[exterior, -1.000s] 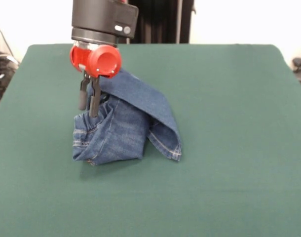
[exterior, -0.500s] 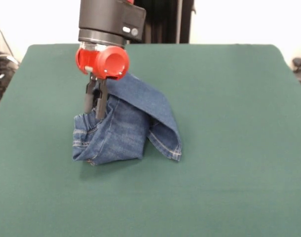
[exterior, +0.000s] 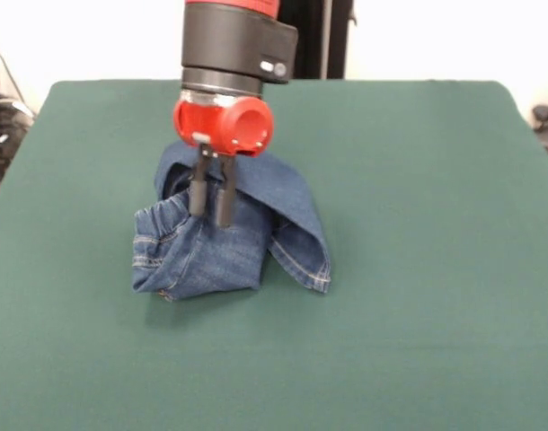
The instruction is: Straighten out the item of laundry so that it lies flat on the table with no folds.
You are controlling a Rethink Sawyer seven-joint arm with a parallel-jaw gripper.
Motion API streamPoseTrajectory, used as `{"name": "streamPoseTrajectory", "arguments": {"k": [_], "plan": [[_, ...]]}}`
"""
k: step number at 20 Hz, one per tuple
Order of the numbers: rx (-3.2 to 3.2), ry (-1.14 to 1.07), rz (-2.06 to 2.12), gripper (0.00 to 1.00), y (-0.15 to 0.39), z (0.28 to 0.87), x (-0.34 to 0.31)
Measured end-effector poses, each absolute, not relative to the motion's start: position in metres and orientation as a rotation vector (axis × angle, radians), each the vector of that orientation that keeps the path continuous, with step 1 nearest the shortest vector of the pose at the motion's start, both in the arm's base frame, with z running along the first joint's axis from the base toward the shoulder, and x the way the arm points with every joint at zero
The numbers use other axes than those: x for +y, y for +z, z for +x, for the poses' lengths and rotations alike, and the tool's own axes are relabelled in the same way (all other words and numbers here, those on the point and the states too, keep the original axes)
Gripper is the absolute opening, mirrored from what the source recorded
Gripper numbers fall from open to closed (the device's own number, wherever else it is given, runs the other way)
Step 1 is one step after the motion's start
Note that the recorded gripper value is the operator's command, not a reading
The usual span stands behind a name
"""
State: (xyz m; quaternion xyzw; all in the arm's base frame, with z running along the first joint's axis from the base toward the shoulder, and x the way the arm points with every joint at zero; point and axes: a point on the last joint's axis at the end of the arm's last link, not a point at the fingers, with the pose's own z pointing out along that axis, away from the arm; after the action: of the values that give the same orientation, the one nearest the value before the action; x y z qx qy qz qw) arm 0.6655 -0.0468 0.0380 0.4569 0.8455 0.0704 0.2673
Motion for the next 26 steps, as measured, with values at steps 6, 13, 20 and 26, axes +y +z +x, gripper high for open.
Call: {"name": "streamPoseTrajectory", "arguments": {"k": [6,13,20,26], "plan": [[2.304,0.196,1.215,1.00,0.032,0.664,-0.032],[2.307,0.195,1.216,1.00,0.031,0.663,-0.031],[2.288,0.186,1.208,1.00,0.047,0.668,-0.039],[2.310,0.161,1.237,1.00,0.072,0.667,-0.059]]}}
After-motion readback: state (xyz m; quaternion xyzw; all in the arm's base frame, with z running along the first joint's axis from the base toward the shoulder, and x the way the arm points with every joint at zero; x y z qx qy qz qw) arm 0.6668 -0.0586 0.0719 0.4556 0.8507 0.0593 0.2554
